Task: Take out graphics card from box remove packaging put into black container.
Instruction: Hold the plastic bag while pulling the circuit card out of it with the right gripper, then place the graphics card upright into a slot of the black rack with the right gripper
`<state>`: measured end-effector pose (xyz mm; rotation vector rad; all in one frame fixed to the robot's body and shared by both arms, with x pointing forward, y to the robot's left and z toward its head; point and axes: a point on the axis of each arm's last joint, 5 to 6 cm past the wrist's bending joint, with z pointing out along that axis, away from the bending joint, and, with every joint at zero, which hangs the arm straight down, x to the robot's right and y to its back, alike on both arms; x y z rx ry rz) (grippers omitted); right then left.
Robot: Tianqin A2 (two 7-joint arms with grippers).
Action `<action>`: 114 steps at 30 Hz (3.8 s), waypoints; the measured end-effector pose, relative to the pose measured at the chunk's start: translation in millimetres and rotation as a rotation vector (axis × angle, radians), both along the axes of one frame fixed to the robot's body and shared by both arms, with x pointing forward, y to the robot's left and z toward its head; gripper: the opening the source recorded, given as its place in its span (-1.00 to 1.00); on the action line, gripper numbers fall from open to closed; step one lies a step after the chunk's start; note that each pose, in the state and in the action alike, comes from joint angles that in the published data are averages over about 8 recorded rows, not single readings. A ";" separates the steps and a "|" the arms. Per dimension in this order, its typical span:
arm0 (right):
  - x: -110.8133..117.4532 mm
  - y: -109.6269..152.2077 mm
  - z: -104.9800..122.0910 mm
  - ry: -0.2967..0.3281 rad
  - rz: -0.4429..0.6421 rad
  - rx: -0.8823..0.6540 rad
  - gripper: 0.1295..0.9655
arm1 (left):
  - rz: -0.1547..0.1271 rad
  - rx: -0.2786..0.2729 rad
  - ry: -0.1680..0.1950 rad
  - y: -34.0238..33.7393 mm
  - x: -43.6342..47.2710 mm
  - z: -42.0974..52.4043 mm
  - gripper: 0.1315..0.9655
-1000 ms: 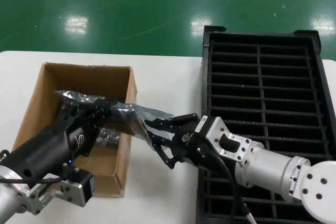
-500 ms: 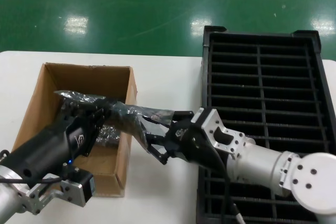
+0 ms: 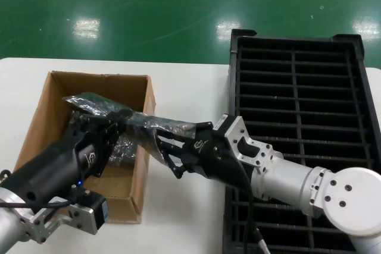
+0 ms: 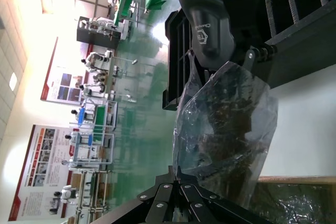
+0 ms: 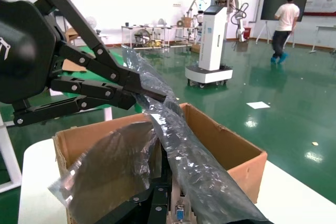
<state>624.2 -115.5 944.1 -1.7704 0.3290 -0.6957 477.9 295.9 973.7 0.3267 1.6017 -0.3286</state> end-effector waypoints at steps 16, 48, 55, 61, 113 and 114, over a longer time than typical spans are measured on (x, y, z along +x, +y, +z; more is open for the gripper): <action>-27.9 -25.6 7.0 -0.071 0.020 -0.019 -0.86 | 0.000 0.000 0.000 0.0 0.0 0.0 -0.98; -77.8 -80.3 25.3 -0.243 -0.063 -0.029 -0.86 | 0.000 0.000 0.000 0.0 0.0 0.0 -0.98; -94.7 -118.5 40.3 -0.252 -0.053 -0.101 -0.86 | 0.000 0.000 0.000 0.0 0.0 0.0 -0.98; -108.7 -156.1 64.5 -0.248 -0.078 -0.166 -0.86 | 0.000 0.000 0.000 0.0 0.0 0.0 -0.98; -79.0 -181.0 174.4 0.021 0.004 -0.706 -0.86 | 0.000 0.000 0.000 0.0 0.0 0.0 -0.98; -79.6 -181.7 176.7 0.025 0.011 -0.715 -0.86 | 0.000 0.000 0.000 0.0 0.0 0.0 -0.98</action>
